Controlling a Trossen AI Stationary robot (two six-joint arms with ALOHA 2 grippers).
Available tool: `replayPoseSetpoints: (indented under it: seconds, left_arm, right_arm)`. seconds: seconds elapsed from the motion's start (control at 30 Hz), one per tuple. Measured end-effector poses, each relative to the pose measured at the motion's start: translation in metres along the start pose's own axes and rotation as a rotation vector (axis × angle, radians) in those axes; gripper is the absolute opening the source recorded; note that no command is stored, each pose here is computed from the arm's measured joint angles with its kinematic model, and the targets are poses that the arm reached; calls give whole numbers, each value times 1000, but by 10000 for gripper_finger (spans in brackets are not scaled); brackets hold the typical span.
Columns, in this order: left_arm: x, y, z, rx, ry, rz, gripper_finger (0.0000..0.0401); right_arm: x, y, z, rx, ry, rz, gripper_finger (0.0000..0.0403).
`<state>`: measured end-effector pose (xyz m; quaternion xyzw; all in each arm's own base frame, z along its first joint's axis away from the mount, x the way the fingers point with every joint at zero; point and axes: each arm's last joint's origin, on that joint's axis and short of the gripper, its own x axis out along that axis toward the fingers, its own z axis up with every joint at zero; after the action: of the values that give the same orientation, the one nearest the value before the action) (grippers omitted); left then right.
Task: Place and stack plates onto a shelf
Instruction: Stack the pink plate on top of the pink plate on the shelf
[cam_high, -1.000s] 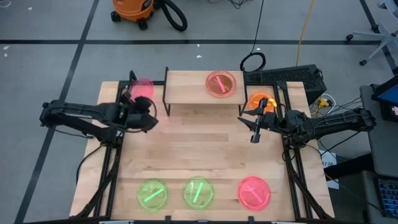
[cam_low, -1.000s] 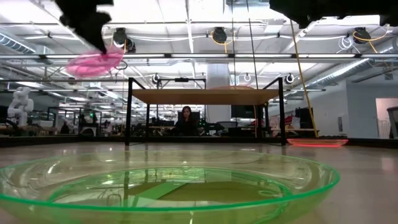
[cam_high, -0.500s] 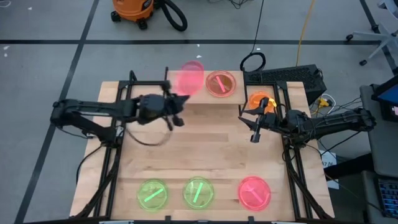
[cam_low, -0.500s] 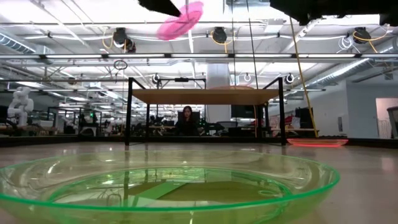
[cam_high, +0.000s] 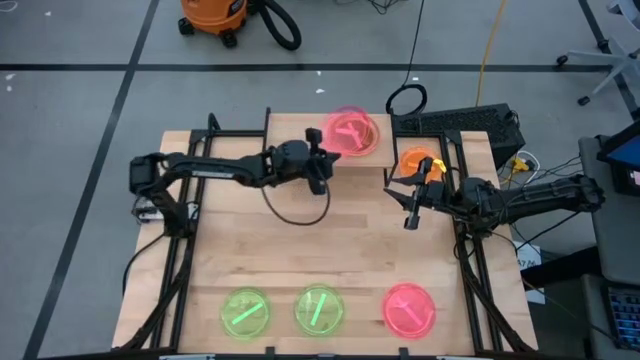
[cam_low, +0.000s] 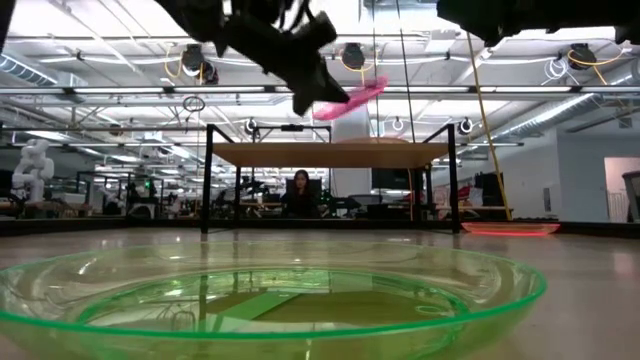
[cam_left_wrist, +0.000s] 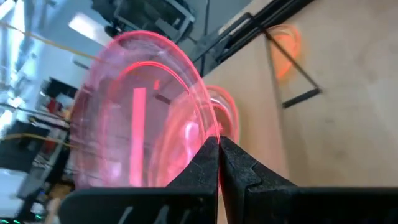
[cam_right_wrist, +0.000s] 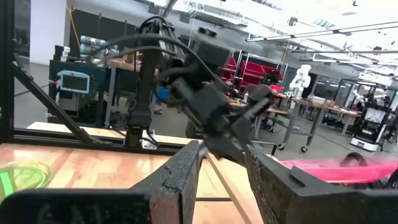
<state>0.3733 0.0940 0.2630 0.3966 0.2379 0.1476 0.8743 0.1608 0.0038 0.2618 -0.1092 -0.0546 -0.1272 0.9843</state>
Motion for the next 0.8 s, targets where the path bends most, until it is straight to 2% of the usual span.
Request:
replayPoseSetpoints:
  seconds: [0.2,0.37,0.6,0.8]
  left_arm:
    - [23,-6,-19,53,-29,-26,17]
    - [32,-8,-31,43,1,-41,41]
    - [33,-9,-31,24,6,-32,71]
    - [33,-4,-27,24,31,13,116]
  right_arm:
    - [0,0,-1,3,-3,0,116]
    - [0,0,0,5,-6,-18,116]
    - [0,-1,-1,6,3,-51,116]
    - [0,-1,-1,-12,7,-52,116]
